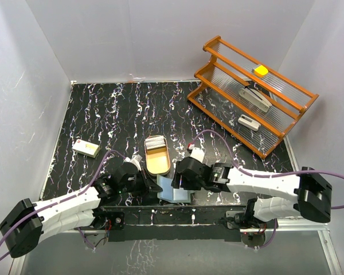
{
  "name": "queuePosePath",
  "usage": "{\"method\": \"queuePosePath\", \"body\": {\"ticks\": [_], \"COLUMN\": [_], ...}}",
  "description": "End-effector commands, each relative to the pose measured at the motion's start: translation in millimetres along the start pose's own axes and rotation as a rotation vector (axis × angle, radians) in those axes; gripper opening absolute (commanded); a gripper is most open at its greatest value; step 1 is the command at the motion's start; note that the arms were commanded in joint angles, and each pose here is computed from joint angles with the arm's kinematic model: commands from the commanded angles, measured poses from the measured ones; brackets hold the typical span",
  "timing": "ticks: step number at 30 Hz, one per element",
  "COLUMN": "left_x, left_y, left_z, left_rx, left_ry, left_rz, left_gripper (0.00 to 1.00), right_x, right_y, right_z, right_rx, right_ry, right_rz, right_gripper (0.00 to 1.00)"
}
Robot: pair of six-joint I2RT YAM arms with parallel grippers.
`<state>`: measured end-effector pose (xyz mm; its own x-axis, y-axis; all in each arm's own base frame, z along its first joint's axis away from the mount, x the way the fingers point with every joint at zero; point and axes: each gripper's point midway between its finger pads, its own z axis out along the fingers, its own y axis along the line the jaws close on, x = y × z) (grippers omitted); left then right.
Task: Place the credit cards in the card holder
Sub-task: Open the card holder at the center of the board.
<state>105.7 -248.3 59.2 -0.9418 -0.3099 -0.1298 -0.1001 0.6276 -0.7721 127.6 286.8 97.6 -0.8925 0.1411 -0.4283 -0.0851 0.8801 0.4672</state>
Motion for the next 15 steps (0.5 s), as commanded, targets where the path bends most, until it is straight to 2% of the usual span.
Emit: {"method": "queuePosePath", "body": {"ticks": [1, 4, 11, 15], "left_x": [-17, -19, -11, -11], "left_y": [-4, 4, 26, 37], "left_z": [0, -3, -9, -18], "left_rx": [-0.002, -0.027, -0.096, -0.169], "left_ry": [-0.097, -0.122, -0.111, -0.118], "left_rz": [-0.055, -0.072, -0.104, -0.102], "left_gripper": [0.0, 0.01, 0.31, 0.4], "right_x": [-12, -9, 1, 12], "right_y": [22, 18, 26, 21], "right_z": [7, 19, 42, 54], "right_rx": [-0.037, -0.006, 0.0, 0.028], "right_ry": [-0.033, -0.031, 0.021, 0.066], "right_rz": [0.03, 0.015, -0.038, -0.051], "right_gripper": [0.55, 0.55, 0.51, 0.5]}}
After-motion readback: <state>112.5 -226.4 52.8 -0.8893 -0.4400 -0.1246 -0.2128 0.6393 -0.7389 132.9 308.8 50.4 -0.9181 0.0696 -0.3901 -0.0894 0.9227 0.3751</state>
